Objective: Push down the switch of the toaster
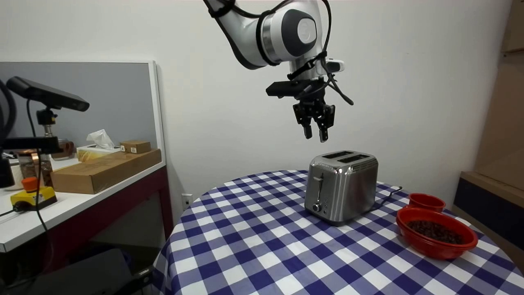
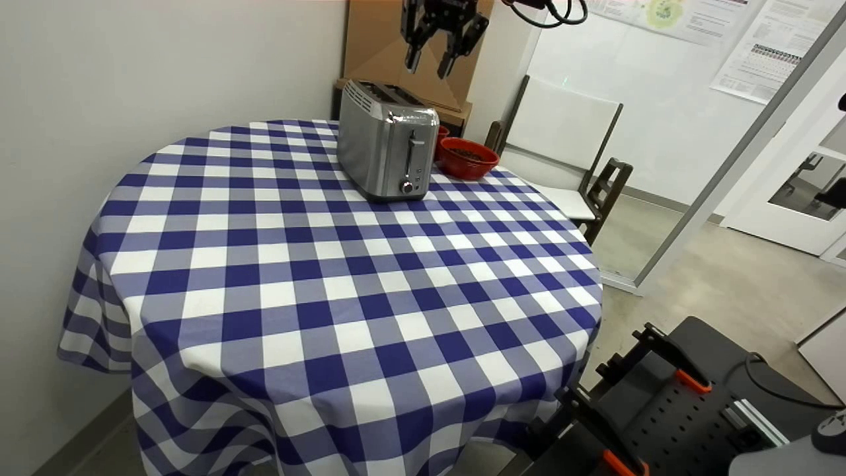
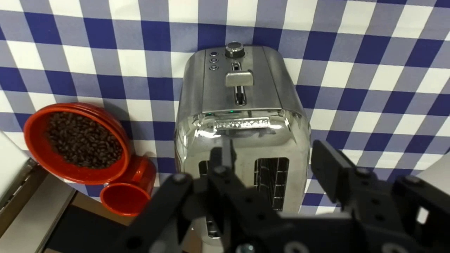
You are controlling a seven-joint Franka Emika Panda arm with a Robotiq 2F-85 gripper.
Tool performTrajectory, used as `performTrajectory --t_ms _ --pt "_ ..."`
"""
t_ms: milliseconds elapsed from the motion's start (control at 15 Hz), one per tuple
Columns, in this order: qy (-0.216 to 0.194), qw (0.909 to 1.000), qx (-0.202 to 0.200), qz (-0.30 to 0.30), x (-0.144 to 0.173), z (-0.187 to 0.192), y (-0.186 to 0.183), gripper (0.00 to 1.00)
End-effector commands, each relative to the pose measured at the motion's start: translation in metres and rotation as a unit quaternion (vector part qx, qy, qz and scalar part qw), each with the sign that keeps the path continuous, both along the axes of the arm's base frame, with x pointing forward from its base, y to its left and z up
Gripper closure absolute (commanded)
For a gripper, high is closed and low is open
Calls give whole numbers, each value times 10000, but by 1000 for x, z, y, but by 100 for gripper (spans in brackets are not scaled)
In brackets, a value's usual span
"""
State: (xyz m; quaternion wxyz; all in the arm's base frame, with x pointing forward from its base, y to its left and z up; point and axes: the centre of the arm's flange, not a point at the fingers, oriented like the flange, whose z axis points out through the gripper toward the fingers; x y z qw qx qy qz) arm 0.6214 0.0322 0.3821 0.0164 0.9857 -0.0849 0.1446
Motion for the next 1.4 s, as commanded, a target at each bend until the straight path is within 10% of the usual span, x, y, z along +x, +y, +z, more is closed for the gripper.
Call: performTrajectory --t_ms 0,267,1333 --pt "121 9999 -82 43 17 -3 11 72" --pt "262 9994 -196 76 22 -19 7 99" --pt "168 9964 -825 57 51 -118 -5 100"
